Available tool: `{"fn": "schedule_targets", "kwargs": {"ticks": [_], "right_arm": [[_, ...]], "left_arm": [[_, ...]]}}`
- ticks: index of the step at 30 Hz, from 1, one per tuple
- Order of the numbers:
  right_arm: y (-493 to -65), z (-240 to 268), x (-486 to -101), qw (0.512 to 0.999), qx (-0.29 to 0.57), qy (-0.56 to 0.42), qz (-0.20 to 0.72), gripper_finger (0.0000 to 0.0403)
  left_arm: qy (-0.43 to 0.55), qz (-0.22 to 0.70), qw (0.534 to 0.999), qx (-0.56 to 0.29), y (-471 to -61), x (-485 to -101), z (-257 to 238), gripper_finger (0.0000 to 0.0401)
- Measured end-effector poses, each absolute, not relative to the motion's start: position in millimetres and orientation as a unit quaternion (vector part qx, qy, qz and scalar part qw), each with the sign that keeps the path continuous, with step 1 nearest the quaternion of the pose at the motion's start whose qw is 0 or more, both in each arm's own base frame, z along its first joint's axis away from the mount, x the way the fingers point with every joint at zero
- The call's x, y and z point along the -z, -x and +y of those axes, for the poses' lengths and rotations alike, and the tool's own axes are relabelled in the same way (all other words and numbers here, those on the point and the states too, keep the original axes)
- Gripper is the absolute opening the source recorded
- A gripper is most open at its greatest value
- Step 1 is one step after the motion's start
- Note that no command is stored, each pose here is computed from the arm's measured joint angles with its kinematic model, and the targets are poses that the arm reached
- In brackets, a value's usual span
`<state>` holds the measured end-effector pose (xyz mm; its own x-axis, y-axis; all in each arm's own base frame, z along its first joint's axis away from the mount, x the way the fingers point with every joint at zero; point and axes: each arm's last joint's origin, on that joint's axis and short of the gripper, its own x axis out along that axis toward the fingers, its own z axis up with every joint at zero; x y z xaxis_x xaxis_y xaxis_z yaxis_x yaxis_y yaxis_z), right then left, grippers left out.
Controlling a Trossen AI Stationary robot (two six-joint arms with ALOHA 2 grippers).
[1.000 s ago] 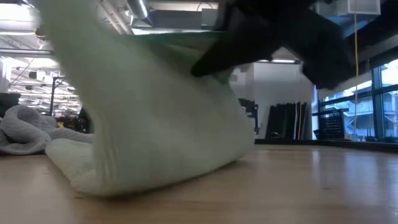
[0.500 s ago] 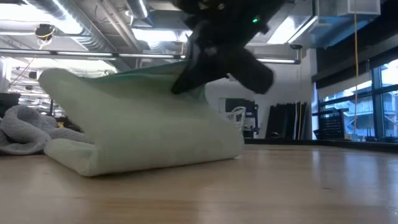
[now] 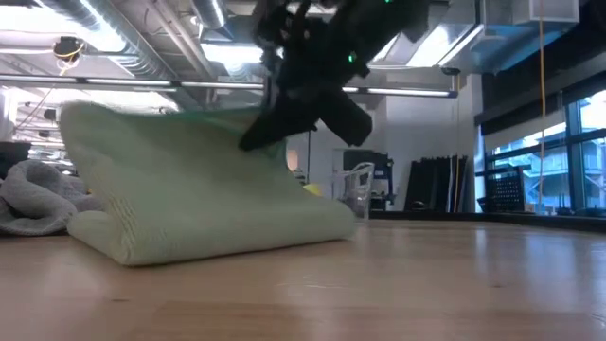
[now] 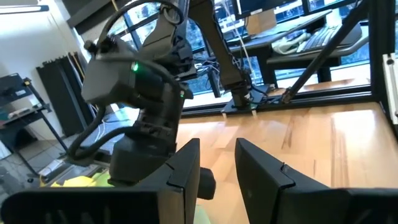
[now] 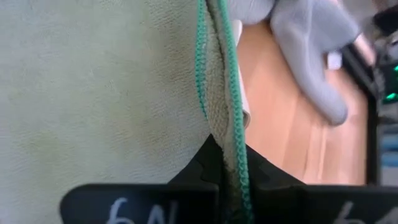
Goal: Fold microfiber towels
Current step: Fold the light green microfiber cloth
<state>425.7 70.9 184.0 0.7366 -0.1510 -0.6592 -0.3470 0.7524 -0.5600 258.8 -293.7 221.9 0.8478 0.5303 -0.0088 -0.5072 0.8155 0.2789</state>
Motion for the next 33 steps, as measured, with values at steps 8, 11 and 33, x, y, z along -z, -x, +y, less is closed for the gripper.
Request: {"fn": "schedule_targets", "kwargs": {"ticks": [8,11,33], "right_arm": [[-427,45,-178,0.886,-0.081,0.272,0.368,0.0062],[-427,46,-178,0.89,-0.11,0.258,0.36,0.0094],[-435,44,-194,0.878,-0.026,0.32,0.354,0.0229]], "left_arm": [[-0.117,0.039,0.955,-0.269,-265,-222,-289,0.0094],[-0.113,0.038,0.956,-0.267,-266,-222,-289,0.0094],[-0.092,0.051,0.957,-0.27,-277,-209,-276,0.0094]]}}
